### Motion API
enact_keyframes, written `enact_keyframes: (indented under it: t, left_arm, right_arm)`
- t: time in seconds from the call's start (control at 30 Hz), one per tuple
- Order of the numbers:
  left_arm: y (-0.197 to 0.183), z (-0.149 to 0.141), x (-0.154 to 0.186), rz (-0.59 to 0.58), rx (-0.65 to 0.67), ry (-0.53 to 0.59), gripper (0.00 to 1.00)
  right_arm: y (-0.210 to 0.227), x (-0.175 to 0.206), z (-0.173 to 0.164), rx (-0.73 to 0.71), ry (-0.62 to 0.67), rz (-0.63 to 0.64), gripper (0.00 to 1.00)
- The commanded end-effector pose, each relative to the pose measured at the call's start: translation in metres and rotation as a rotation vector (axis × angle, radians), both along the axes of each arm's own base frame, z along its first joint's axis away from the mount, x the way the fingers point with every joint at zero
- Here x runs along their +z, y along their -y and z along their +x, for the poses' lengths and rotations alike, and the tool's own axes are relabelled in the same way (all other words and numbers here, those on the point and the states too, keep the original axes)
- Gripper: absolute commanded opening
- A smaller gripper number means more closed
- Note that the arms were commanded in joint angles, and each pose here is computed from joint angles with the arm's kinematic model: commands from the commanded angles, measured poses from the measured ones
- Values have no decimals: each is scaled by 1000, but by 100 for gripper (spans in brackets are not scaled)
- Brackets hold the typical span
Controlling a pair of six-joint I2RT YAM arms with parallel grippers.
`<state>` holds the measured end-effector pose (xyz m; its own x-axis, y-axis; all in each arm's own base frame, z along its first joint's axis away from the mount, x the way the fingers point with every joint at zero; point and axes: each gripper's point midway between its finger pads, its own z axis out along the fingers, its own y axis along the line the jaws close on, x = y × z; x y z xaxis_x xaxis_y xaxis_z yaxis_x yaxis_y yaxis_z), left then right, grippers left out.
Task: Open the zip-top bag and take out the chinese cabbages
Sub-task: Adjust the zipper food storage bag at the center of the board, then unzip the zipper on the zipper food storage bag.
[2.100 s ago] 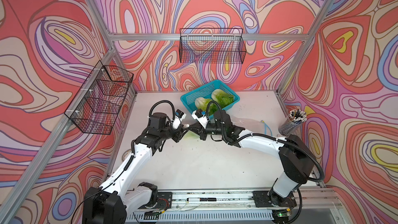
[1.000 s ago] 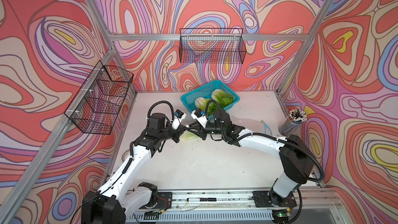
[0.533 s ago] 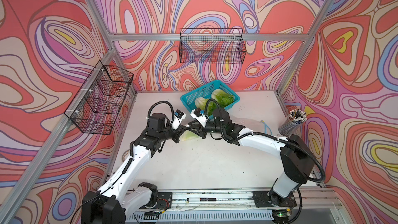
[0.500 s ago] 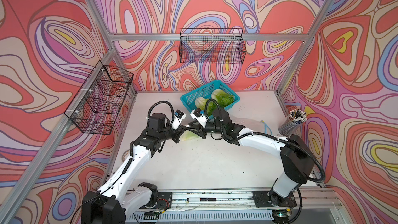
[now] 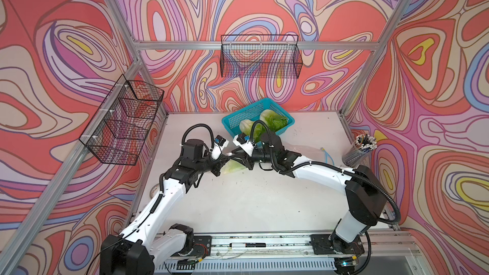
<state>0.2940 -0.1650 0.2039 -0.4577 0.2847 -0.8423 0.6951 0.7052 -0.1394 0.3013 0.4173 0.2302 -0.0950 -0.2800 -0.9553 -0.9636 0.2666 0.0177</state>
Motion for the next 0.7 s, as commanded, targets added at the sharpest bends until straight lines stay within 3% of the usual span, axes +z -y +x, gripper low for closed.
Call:
enact_keyframes:
  t: [0.0, 0.67]
  left_arm:
    - [2, 1, 9, -1, -7, 6, 0]
    - [3, 5, 2, -1, 4, -40, 0]
  right_arm:
    - [1, 24, -2, 22, 54, 30, 27]
    - [1, 32, -8, 35, 108, 11, 26]
